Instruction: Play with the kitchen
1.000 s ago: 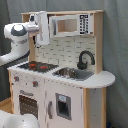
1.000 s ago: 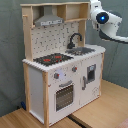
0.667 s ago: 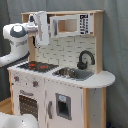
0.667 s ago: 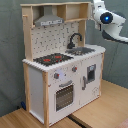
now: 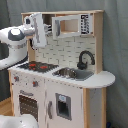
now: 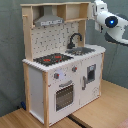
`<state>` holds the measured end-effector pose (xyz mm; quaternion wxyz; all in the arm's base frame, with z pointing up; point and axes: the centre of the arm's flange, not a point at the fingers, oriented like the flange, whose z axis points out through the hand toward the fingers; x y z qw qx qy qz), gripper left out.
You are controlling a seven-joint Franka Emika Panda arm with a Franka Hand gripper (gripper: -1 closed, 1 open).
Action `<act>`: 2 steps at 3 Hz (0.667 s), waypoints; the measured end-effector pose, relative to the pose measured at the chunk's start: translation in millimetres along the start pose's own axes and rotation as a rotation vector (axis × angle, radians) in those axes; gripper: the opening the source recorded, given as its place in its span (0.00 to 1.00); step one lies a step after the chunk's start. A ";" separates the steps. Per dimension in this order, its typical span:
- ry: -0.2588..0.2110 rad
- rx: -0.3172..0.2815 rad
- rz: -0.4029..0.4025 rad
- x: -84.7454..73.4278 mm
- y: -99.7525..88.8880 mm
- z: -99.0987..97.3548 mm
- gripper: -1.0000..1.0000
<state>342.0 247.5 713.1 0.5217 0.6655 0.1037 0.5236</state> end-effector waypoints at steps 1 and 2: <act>0.001 0.000 0.001 0.2 -0.2 -0.2 1.00; 0.005 0.002 0.007 1.2 -0.4 -0.9 1.00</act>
